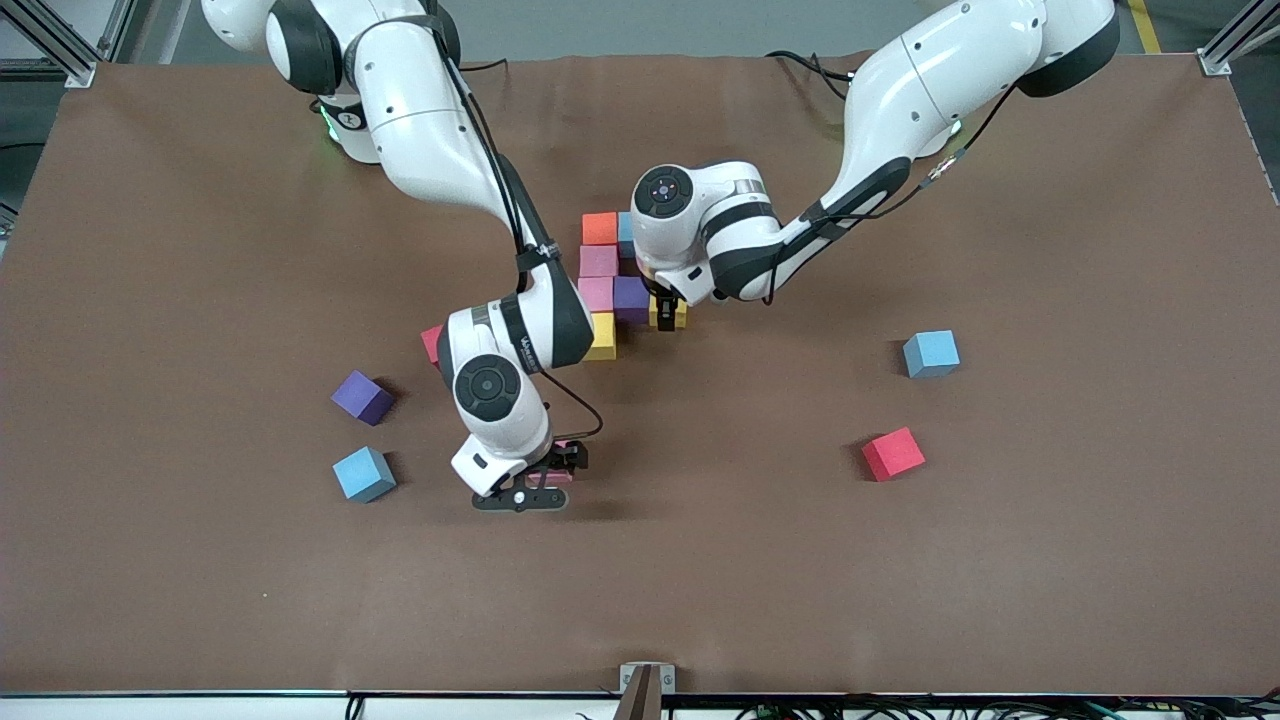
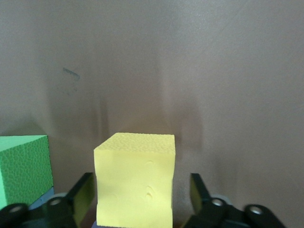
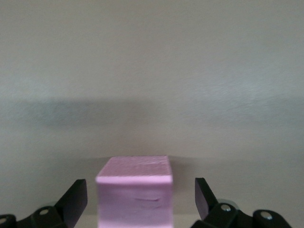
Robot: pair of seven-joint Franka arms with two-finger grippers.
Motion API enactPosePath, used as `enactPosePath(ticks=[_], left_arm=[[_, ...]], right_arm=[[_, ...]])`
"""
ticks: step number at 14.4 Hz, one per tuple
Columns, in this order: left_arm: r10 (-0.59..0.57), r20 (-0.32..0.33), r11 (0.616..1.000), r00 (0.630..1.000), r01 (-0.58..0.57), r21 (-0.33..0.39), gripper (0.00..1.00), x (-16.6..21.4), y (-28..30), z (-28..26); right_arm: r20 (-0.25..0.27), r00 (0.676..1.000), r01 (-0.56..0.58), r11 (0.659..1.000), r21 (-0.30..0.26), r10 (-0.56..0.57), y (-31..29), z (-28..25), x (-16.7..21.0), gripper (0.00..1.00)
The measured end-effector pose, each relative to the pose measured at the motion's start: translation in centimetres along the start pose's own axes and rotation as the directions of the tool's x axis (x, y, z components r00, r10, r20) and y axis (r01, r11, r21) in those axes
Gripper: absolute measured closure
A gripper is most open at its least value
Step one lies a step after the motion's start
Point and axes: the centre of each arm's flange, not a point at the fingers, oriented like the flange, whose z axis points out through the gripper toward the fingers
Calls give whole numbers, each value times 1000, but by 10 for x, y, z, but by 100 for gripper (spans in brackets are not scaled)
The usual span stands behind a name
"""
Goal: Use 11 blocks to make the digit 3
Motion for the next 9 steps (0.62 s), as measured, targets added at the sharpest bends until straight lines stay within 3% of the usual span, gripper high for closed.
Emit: enactPosePath(ticks=[4,8,9], left_arm=[[1,9,1000,1000,-1,-6,0,-2,3,-5],[11,37,1000,999,-12,19,0,-10,-3,-18],[11,33,999,999,-12,31,0,-10,-5,-22]], right_arm=[[12,1000,10,1000,1,-10,-7,8,-7,4],[10,1000,6,1000,2,-6,-4,6,-5,41],[11,1000,5,1000,1,-5,-3,5,-5,45]])
